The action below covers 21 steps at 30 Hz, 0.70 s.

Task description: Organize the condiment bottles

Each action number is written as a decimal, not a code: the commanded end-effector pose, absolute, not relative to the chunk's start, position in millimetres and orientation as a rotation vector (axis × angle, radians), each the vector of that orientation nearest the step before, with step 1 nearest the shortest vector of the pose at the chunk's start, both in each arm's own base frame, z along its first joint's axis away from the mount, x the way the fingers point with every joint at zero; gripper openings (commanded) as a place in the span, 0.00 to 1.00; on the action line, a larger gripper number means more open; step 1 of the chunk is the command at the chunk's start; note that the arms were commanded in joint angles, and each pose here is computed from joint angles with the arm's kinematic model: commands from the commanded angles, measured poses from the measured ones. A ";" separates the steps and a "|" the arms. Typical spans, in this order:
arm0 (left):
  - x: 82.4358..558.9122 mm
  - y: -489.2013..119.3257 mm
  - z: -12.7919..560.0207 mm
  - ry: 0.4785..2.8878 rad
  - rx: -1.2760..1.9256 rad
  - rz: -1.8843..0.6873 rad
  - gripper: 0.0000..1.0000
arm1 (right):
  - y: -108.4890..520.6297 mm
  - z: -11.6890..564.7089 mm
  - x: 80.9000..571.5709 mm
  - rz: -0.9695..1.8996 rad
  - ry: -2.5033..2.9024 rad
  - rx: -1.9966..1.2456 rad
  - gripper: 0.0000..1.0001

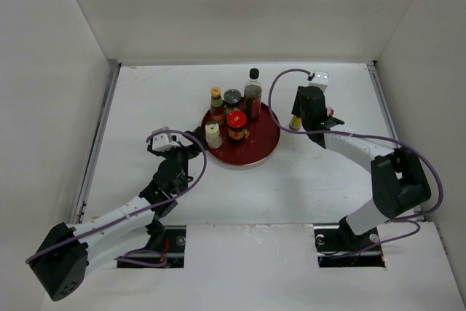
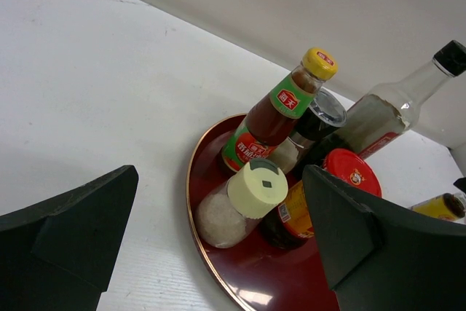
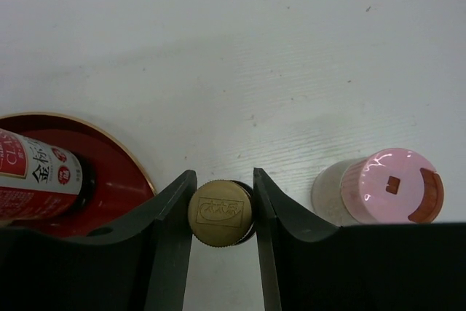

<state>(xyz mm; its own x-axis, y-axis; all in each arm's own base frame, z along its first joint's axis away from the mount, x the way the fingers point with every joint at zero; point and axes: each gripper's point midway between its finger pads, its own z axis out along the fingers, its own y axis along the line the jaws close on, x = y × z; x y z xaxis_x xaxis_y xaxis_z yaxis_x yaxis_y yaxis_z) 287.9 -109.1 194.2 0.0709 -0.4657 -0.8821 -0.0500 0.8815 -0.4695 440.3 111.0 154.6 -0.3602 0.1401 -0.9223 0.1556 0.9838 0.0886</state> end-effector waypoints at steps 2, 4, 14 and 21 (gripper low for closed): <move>288.8 -108.2 206.2 1.431 -0.463 -0.369 1.00 | 120.5 235.0 436.9 0.056 1.721 0.230 0.34; 289.5 -108.2 205.2 1.434 -0.462 -0.365 1.00 | 132.7 243.4 432.0 0.079 1.709 0.202 0.33; 289.5 -109.4 205.1 1.431 -0.462 -0.370 1.00 | 207.1 248.4 437.5 0.209 1.702 0.097 0.33; 290.6 -108.5 203.8 1.436 -0.461 -0.361 1.00 | 235.1 228.8 452.9 0.212 1.730 0.069 0.34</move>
<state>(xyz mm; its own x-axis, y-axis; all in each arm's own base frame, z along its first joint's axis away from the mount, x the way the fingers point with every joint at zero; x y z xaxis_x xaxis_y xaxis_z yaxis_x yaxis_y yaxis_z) 289.3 -109.5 192.8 0.0705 -0.4645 -0.8828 -0.0528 0.8820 -0.4683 435.3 217.0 174.8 -0.3108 0.0668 -0.9481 -0.0512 0.9949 0.0869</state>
